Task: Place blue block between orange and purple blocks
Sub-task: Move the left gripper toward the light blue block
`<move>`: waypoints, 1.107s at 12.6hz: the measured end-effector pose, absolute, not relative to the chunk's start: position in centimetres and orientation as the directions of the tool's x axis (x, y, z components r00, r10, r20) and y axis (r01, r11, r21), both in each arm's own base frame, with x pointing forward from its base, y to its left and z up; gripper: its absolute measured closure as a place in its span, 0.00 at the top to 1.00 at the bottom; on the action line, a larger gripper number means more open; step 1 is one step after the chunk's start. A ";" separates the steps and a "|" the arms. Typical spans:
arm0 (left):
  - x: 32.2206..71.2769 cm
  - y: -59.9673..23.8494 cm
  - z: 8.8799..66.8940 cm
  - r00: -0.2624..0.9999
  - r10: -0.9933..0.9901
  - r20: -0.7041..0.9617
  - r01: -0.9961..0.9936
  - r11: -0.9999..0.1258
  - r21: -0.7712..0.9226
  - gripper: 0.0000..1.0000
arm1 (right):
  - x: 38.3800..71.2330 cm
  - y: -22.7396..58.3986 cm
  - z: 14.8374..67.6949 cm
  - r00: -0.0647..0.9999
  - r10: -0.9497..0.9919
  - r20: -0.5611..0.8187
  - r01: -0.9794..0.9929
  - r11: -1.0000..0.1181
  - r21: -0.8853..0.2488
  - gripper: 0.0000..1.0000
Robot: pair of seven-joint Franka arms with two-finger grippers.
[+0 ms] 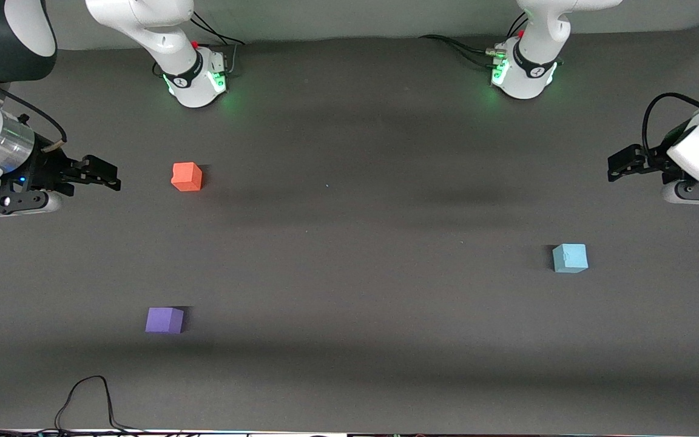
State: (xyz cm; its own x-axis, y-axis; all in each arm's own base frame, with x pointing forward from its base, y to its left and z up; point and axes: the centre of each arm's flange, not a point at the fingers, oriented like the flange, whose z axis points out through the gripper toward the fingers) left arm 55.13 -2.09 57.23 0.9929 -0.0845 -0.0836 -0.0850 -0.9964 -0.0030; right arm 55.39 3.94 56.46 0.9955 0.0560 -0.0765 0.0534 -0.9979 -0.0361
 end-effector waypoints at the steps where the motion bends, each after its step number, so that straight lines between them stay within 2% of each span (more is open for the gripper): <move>1: 55.1 -2.1 57.2 0.993 -0.086 -0.084 -0.086 -0.996 -0.003 1.00 | 55.4 3.9 56.5 0.995 0.056 -0.077 0.053 -0.998 -0.036 1.00; 8: 55.3 0.2 56.0 0.990 -0.100 -0.099 -0.101 -0.995 0.002 1.00 | 55.4 4.1 56.4 0.995 0.058 -0.077 0.055 -0.998 -0.036 1.00; 11: 55.9 4.7 50.6 0.992 -0.101 -0.073 -0.101 -0.995 0.005 1.00 | 55.4 4.1 56.4 0.995 0.059 -0.078 0.057 -0.998 -0.036 1.00; 14: 56.1 5.1 42.1 0.994 -0.108 -0.024 -0.108 -0.994 -0.003 1.00 | 55.4 4.2 56.3 0.995 0.060 -0.079 0.057 -0.998 -0.036 1.00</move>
State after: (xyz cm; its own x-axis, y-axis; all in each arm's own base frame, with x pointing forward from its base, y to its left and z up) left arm 56.09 5.07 42.14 0.9939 -0.1081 -0.0238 -0.1082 -0.9941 -0.0026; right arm 55.36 4.16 56.33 0.9951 0.0599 -0.0793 0.0572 -0.9977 -0.0361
